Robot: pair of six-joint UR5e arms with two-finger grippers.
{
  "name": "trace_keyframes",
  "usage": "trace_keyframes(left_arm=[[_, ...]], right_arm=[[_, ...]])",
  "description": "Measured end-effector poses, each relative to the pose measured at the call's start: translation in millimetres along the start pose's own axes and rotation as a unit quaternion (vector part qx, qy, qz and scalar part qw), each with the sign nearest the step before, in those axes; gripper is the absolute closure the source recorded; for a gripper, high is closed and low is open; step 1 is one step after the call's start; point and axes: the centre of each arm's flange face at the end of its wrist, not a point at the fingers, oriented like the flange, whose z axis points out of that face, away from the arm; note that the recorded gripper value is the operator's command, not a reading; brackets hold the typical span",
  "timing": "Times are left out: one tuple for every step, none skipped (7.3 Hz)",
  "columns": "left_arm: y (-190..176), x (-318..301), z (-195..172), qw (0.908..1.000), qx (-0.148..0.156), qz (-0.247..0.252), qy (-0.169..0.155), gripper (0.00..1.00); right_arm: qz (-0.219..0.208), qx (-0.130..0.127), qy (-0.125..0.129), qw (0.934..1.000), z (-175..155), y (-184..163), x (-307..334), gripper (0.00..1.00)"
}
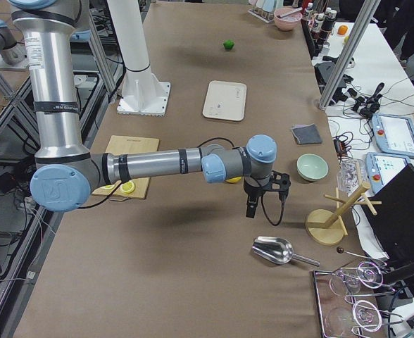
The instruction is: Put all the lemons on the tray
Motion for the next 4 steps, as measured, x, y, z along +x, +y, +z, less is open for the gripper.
trace_keyframes(left_arm=[[-11,31,19,1.0,0.002,-0.002,0.004,0.02],[-21,63,45,0.9999,0.002,-0.009,0.008,0.02],[-28,97,79,0.9997,-0.001,-0.022,0.013,0.02],[-33,126,112,0.9991,-0.001,-0.037,0.021,0.02]], right_arm=[[0.024,-0.018,-0.024,0.9993,12,6,-37,0.0],[0.048,-0.033,-0.039,0.9976,26,17,-69,0.0],[0.058,-0.044,-0.046,0.9963,41,28,-93,0.0],[0.057,-0.054,-0.048,0.9958,57,39,-112,0.0]])
